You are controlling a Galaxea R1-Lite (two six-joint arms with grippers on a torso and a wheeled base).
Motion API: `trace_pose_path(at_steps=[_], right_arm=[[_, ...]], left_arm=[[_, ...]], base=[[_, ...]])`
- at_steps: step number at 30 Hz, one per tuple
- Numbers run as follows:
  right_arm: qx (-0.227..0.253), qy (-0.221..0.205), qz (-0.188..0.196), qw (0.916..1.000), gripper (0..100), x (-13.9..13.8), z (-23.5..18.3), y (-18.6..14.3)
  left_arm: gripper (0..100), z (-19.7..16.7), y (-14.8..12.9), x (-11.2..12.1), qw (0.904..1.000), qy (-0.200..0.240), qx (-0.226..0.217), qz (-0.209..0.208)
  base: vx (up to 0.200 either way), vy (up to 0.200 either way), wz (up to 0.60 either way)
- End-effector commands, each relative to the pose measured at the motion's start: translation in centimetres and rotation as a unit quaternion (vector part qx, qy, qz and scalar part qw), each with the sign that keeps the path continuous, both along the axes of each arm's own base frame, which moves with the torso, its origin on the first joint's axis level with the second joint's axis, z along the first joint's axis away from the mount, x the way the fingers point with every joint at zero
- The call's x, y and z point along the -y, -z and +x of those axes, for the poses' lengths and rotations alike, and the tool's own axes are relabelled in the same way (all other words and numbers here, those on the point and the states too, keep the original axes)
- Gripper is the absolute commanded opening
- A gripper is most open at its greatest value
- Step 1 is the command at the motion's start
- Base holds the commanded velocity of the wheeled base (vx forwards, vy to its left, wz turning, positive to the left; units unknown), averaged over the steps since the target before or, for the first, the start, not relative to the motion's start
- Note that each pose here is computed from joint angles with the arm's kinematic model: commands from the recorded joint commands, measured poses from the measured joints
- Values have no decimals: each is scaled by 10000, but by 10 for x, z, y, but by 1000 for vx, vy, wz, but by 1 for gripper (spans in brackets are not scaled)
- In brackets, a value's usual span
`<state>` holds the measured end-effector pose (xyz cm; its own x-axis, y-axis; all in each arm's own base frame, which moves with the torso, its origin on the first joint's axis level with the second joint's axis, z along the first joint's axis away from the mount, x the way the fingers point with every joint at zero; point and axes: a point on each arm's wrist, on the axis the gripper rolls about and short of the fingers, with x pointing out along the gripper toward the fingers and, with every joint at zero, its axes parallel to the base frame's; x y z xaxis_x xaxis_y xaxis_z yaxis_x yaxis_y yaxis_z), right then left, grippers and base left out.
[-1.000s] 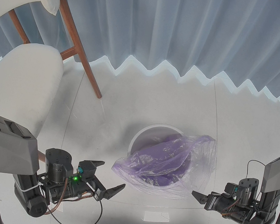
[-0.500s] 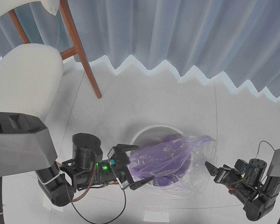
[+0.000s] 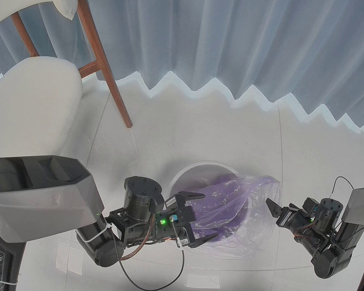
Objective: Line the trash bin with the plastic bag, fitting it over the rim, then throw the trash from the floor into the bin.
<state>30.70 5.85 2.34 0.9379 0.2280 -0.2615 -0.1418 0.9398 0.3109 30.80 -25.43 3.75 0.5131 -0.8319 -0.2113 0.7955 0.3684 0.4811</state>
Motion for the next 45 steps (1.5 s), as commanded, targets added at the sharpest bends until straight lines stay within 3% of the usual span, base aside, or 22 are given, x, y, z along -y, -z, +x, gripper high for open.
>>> trace_pose_path(at_steps=[1,6,13,14,17,22,25,28,36,45], right_arm=[[-26,10,-1,10000,100,0,1,2],[-73,74,-2,9999,100,4,4,8],[137,60,77,9999,100,-1,28,14],[154,66,103,9998,0,-1,30,15],[193,65,172,9996,0,-2,34,15],[491,-272,358,9978,0,-7,44,2],[743,-474,438,9951,0,-10,48,-12],[902,-705,503,9922,0,-12,51,-20],[1134,-894,553,9880,0,-18,78,-27],[1003,-884,638,9890,0,-25,116,-35]], left_arm=[[0,18,14,10,10000,-42,13,-11],[0,24,18,10,9999,-127,-2,-44],[0,54,1,-11,9979,-561,194,-269],[0,59,-1,-16,9975,-630,183,-259],[0,67,-8,-24,9966,-760,193,-261],[0,80,-44,-33,9918,-1052,53,-720],[0,83,-72,-32,9829,-1349,-120,-1248],[0,85,-84,-34,9774,-1545,-404,-1382],[0,98,-69,-43,9582,-2095,-1021,-1658],[0,132,-34,-57,9413,-2633,-1166,-1764]], base=[[0,0,0],[0,0,0],[0,0,0],[0,0,0],[0,0,0],[0,0,0],[0,0,0],[0,0,0],[0,0,0],[0,0,0]])
